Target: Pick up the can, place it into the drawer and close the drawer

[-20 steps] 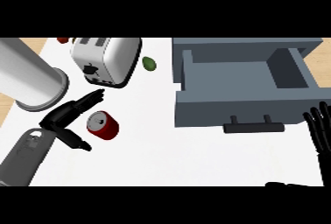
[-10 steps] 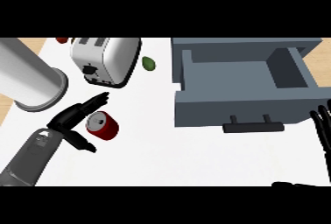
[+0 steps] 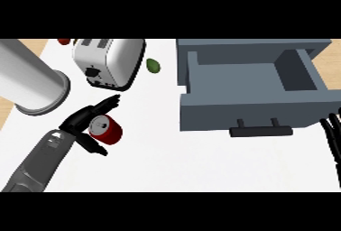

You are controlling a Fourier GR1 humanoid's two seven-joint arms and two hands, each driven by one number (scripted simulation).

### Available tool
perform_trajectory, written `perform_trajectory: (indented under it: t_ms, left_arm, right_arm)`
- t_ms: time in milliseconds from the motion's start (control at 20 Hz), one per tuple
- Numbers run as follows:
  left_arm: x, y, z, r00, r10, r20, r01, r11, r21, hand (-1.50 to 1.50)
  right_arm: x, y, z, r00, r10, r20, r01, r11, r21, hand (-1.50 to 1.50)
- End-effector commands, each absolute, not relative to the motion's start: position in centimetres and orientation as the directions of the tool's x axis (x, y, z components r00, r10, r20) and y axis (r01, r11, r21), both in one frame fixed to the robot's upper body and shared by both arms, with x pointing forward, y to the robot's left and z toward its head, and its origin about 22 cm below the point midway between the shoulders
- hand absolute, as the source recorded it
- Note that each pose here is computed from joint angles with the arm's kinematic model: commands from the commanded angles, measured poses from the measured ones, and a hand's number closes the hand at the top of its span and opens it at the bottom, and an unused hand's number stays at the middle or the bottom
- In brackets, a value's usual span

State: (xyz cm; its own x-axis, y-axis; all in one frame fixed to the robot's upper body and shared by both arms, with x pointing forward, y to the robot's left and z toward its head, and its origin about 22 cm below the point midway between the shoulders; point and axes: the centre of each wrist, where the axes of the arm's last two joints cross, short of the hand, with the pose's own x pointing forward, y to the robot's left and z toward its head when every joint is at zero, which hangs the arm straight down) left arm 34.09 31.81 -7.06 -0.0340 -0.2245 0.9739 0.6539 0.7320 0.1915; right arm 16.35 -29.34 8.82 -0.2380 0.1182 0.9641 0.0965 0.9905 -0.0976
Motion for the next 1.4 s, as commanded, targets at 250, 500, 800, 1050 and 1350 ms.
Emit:
perform_trajectory:
  t_ms: [250,500,800,1050,1350]
  left_arm:
    - [34.5,31.3,-7.2,-0.02,-0.099,0.995,0.729,0.68,0.083,-1.5]
    - [33.7,30.4,-8.2,-0.029,-0.096,0.995,0.756,0.649,0.084,-1.5]
    - [34.6,27.8,-8.0,-0.031,-0.05,0.998,0.772,0.633,0.056,1.5]
    - [34.6,26.1,-8.4,-0.024,0.01,1.0,0.796,0.605,0.013,1.5]
    - [33.9,26.6,-8.5,0.02,0.034,0.999,0.818,0.574,-0.036,1.5]
  right_arm:
    - [16.2,-28.6,8.5,-0.227,0.117,0.967,0.086,0.991,-0.1,-1.5]
    - [16.5,-30.3,8.6,-0.242,0.116,0.963,0.086,0.991,-0.098,-1.5]
    - [15.1,-28.9,9.6,-0.224,0.099,0.969,0.084,0.993,-0.082,-1.5]
    - [16.5,-30.4,9.1,-0.244,0.11,0.964,0.1,0.991,-0.088,-1.5]
    - [14.1,-30.0,10.1,-0.241,0.103,0.965,0.11,0.991,-0.078,-1.5]
